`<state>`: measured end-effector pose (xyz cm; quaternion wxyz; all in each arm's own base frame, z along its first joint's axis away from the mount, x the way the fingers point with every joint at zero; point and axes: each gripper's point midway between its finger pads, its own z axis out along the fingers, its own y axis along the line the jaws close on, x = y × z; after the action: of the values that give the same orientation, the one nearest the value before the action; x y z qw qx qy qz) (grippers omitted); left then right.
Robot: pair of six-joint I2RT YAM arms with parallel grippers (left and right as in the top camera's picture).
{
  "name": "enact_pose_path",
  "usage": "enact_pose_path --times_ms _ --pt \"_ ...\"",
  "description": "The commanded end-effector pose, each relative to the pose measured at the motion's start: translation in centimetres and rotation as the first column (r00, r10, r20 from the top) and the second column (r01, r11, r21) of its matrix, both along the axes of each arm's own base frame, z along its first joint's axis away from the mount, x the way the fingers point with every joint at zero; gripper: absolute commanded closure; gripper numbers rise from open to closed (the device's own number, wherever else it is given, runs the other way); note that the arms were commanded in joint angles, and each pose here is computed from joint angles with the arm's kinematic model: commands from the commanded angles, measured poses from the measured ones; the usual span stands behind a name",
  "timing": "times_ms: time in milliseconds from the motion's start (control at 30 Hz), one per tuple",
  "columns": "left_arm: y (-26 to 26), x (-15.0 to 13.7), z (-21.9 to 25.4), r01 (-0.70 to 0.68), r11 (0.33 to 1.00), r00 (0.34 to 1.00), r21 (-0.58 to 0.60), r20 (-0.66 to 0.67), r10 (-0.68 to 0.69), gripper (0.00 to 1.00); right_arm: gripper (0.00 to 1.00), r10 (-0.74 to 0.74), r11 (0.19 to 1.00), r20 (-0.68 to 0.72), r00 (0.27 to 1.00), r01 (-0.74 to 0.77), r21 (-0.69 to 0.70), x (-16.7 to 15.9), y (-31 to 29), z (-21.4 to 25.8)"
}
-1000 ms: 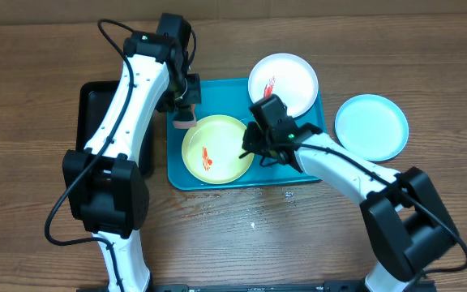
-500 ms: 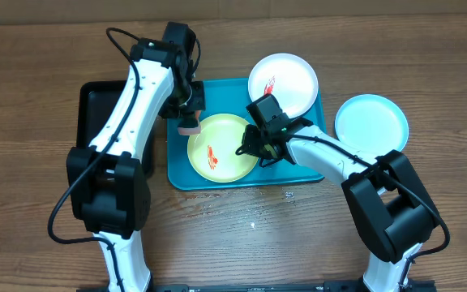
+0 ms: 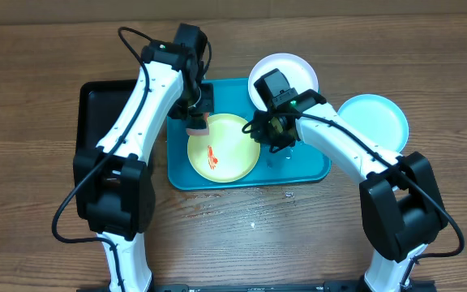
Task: Clean dirty plates on tray and stack at the side
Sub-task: 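Scrub yellow plate with sponge in left gripper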
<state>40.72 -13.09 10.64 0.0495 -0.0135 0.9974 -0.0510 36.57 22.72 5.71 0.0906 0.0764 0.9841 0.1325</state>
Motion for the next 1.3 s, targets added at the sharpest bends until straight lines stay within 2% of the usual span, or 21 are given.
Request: enact_pose_path --times_ms 0,300,467,667,933,1267 --pt "-0.7 -0.7 -0.4 0.016 1.0 1.0 -0.006 -0.015 -0.016 0.96 0.77 0.004 0.999 -0.035 0.999 -0.005 -0.032 -0.4 -0.6 -1.9" --pt "-0.8 -0.7 -0.5 0.02 1.0 1.0 -0.007 -0.01 -0.02 0.96 0.78 0.042 0.999 -0.123 0.992 -0.041 0.008 -1.5 1.3 -5.3" --pt "-0.8 -0.6 -0.5 0.02 1.0 1.0 -0.007 -0.01 -0.02 0.96 0.96 -0.023 1.0 -0.121 0.992 0.025 0.012 -1.1 1.3 -5.4" --pt "-0.8 -0.5 -0.5 0.02 1.0 1.0 -0.006 -0.004 -0.02 0.96 0.96 -0.125 0.992 -0.118 0.985 0.124 -0.01 -1.1 1.7 -6.2" --pt "-0.6 -0.4 -1.4 0.051 0.999 0.999 0.007 0.004 -0.051 0.96 0.96 -0.073 0.997 -0.097 0.993 0.073 -0.006 -1.7 3.0 -6.4" --pt "1.1 -1.8 -8.2 0.082 0.993 0.997 0.087 -0.002 -0.082 0.96 0.96 -0.027 1.0 -0.103 0.994 0.028 0.01 -2.0 3.4 -6.4"
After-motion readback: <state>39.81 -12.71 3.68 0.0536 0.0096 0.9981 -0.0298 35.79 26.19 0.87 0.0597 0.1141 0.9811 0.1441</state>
